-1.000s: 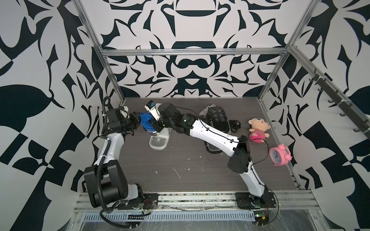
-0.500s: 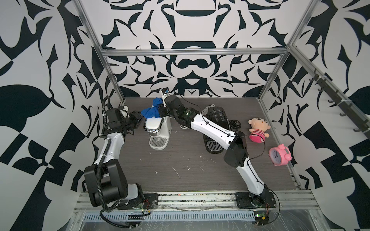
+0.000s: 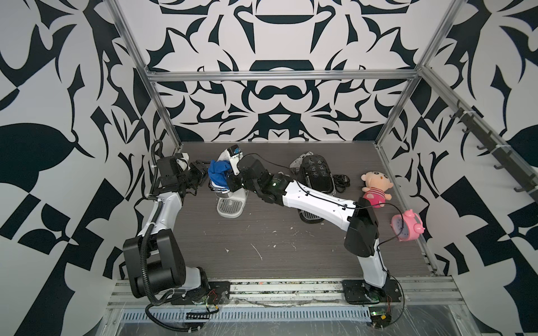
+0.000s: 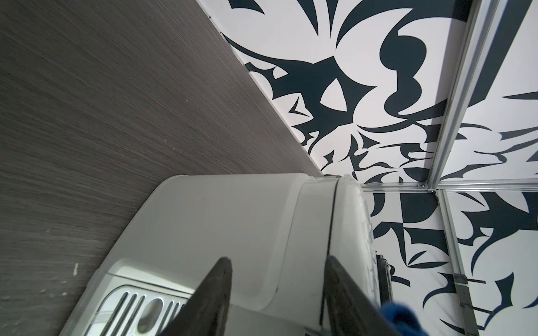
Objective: Wipe the surface of a coffee machine
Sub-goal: Wipe the dirt from the surface of the coffee machine.
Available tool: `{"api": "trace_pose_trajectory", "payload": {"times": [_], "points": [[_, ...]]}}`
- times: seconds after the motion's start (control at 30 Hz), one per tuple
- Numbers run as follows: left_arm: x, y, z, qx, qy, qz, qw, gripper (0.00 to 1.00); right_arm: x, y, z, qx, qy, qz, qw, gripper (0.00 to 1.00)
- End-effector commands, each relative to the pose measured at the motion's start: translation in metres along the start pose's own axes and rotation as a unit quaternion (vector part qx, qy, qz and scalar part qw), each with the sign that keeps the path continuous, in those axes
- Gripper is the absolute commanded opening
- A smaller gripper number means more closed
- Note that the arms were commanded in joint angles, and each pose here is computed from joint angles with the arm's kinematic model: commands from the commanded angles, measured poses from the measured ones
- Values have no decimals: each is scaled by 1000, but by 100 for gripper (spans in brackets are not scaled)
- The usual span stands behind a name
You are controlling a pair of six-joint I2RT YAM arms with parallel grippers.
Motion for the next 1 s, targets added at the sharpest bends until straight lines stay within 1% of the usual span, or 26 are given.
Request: {"api": "trace_pose_trajectory", "payload": {"times": [0.0, 0.07, 0.13, 0.23, 0.37, 0.47, 0.57, 0.73, 0.97], "points": [[-3, 7, -4, -3, -11, -3, 1000, 55, 2, -22, 6, 35, 24, 46, 998, 0], [-5, 7, -3, -1, -13, 1, 1000, 55, 0, -21, 5, 34, 22, 41, 998, 0], [-7, 7, -1, 1, -15, 4, 1000, 54, -1, -15, -3, 28, 3, 28, 999, 0], [-7, 8, -3, 1, -21, 2, 1000, 54, -3, 3, -25, -18, -29, 4, 999, 0], [-7, 10, -6, 5, -28, -1, 1000, 55, -5, 23, -57, -89, -56, -30, 994, 0], [-8, 13, -9, 11, -34, 0, 999, 56, -11, 25, -72, -124, -57, -49, 989, 0], [-11, 11, -12, 10, -41, 8, 999, 56, -20, 14, -79, -144, -43, -56, 987, 0], [-17, 3, -10, 10, -52, 18, 998, 56, -34, -19, -93, -194, -9, -58, 979, 0], [-22, -2, -18, 1, -71, 26, 997, 56, -33, -54, -117, -242, 15, -81, 967, 0]]}}
Point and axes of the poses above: each gripper's point midway between its finger pads, its own x axis back along the fingers, its own z axis along the line the jaws close on, y = z × x, the point moved 6 cm from there along x, back along the fingers, and after that the axes turned 10 degrees about -x, right-handed, at the moved point
